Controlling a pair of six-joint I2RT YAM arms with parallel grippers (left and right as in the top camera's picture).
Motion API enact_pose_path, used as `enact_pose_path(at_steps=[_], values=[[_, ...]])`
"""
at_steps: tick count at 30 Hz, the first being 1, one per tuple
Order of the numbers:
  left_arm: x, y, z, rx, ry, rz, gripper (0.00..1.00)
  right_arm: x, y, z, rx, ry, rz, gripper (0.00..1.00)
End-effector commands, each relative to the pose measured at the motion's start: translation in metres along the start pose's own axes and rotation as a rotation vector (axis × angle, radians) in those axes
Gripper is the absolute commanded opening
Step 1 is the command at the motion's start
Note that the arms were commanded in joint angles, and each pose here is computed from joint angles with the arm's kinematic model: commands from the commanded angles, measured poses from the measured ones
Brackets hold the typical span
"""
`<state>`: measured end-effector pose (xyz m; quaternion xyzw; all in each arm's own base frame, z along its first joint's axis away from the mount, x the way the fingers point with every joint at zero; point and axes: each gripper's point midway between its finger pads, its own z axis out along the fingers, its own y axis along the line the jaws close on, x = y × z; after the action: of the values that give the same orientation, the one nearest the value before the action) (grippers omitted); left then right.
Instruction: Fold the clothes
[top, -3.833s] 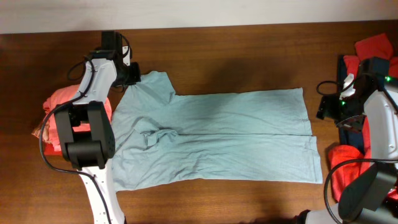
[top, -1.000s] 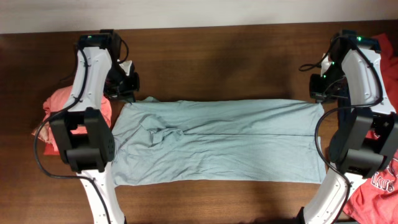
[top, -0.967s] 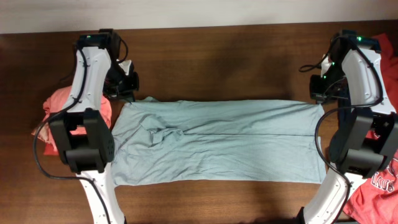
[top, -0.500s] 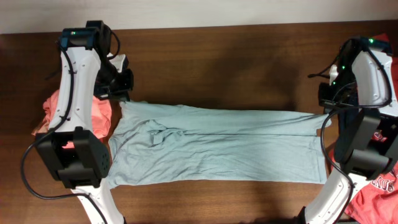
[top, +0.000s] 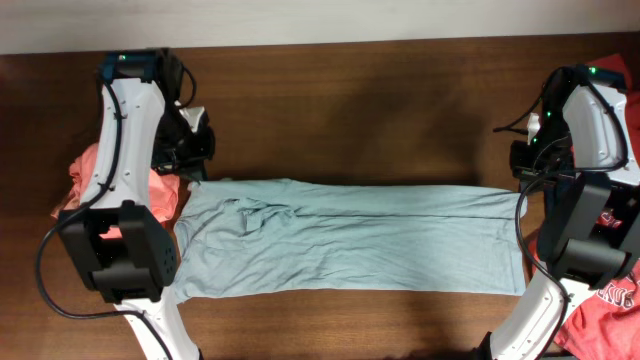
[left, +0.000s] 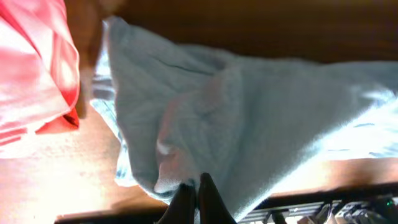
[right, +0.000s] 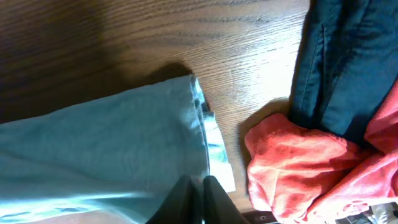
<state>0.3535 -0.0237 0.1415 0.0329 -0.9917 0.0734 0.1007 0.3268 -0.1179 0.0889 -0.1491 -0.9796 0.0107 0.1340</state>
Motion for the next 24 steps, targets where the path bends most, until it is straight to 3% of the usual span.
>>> enact_pose_path(at_steps=[1, 11, 20, 24], values=[[0.013, 0.006, 0.011, -0.018, 0.056, 0.004, 0.0, 0.005, -0.005, 0.004, 0.027, 0.025, 0.005, 0.13], [0.054, 0.015, 0.058, -0.027, 0.268, -0.026, 0.0, 0.025, -0.003, 0.029, 0.027, 0.121, -0.003, 0.16], [0.064, 0.018, 0.063, -0.038, 0.312, -0.03, 0.0, 0.034, -0.003, 0.051, 0.036, 0.165, -0.007, 0.16], [0.063, 0.018, 0.063, -0.039, 0.31, -0.03, 0.0, 0.03, 0.002, 0.051, 0.006, 0.149, -0.003, 0.31]])
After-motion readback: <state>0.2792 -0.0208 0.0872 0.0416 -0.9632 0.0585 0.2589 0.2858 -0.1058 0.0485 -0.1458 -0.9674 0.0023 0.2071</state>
